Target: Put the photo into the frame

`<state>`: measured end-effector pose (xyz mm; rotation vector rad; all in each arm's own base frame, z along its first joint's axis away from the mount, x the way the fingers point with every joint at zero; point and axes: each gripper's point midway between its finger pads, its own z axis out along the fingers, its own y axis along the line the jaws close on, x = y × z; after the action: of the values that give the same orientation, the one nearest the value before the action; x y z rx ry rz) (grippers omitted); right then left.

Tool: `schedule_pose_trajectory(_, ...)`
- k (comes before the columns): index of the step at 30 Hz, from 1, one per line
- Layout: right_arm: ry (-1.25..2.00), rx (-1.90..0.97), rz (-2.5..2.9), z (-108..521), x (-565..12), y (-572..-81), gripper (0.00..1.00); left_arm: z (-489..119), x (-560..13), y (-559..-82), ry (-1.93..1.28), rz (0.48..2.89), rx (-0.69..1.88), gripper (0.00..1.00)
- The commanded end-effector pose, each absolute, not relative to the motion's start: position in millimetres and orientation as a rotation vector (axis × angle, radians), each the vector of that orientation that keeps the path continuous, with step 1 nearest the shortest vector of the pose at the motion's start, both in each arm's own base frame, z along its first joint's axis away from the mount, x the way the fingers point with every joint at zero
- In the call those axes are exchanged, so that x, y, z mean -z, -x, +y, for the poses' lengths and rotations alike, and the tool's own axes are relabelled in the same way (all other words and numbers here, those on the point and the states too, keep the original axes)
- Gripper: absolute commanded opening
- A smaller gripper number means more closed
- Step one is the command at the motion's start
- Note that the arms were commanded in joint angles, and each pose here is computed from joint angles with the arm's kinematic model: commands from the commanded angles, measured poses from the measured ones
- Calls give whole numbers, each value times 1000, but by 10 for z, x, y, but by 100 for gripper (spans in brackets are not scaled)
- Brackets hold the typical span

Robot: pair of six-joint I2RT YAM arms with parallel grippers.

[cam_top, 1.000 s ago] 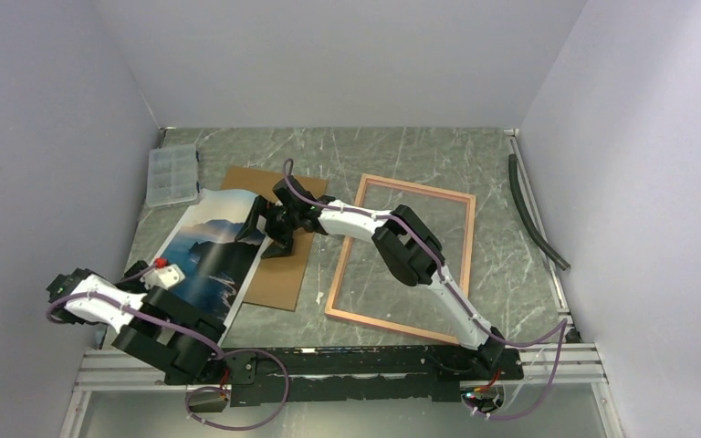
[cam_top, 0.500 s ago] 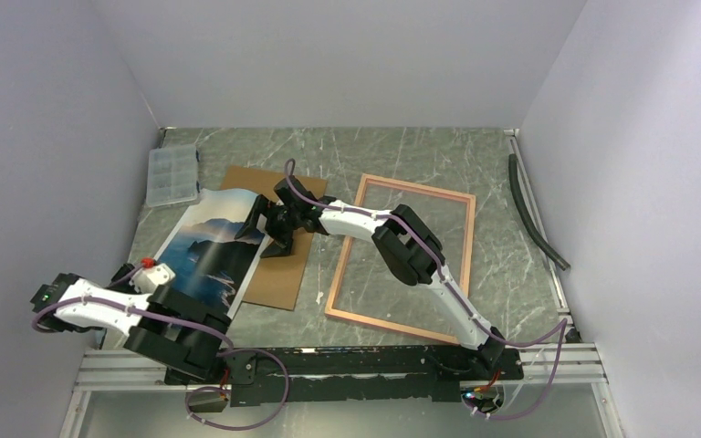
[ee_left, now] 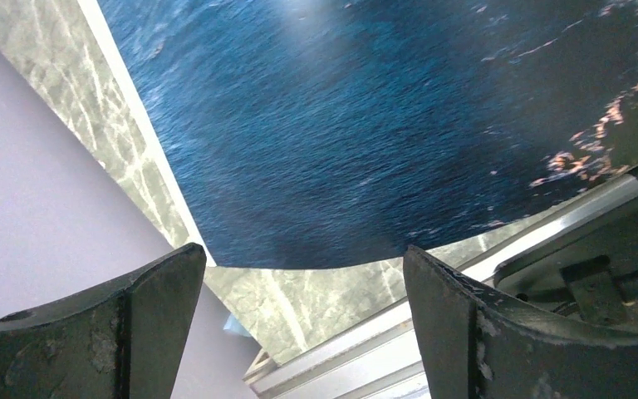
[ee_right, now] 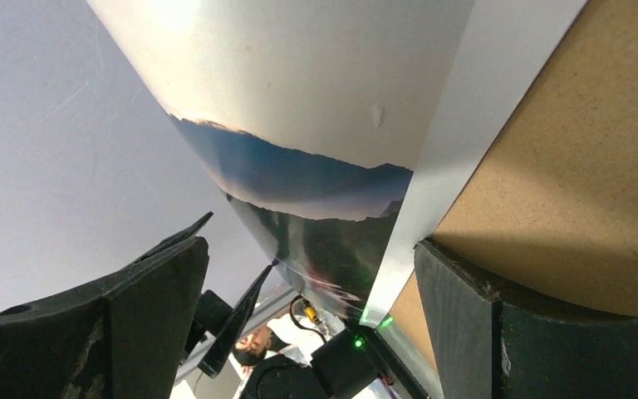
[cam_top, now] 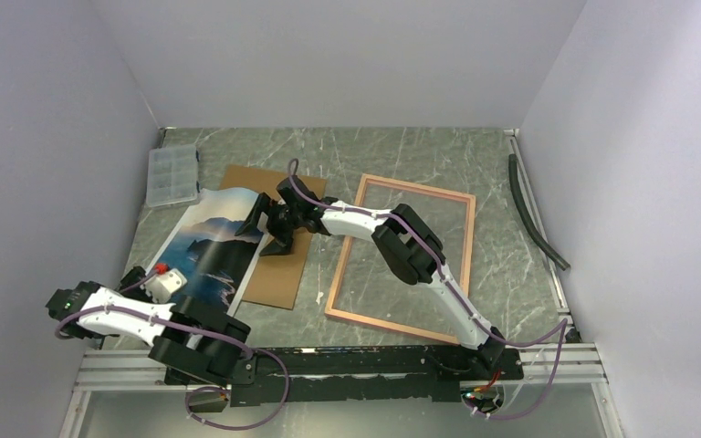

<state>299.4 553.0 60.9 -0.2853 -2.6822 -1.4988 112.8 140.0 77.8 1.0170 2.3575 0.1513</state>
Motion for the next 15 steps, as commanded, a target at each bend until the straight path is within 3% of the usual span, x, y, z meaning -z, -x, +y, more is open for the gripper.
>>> schedule_pose_trajectory(1, 387, 1459, -2761, 5444, -342, -3223, 100, 1549, -968, -1475, -1780, 1841, -512, 95)
schedule_pose_trajectory(7, 418, 1482, -2750, 5434, -380, -3288, 100, 1593, -906, -1567, -1777, 1789, -612, 95)
schedule_pose_trajectory(15, 440, 1511, -2737, 5509, -418, -3377, 100, 1308, -1435, -1521, -1681, 1797, -421, 95)
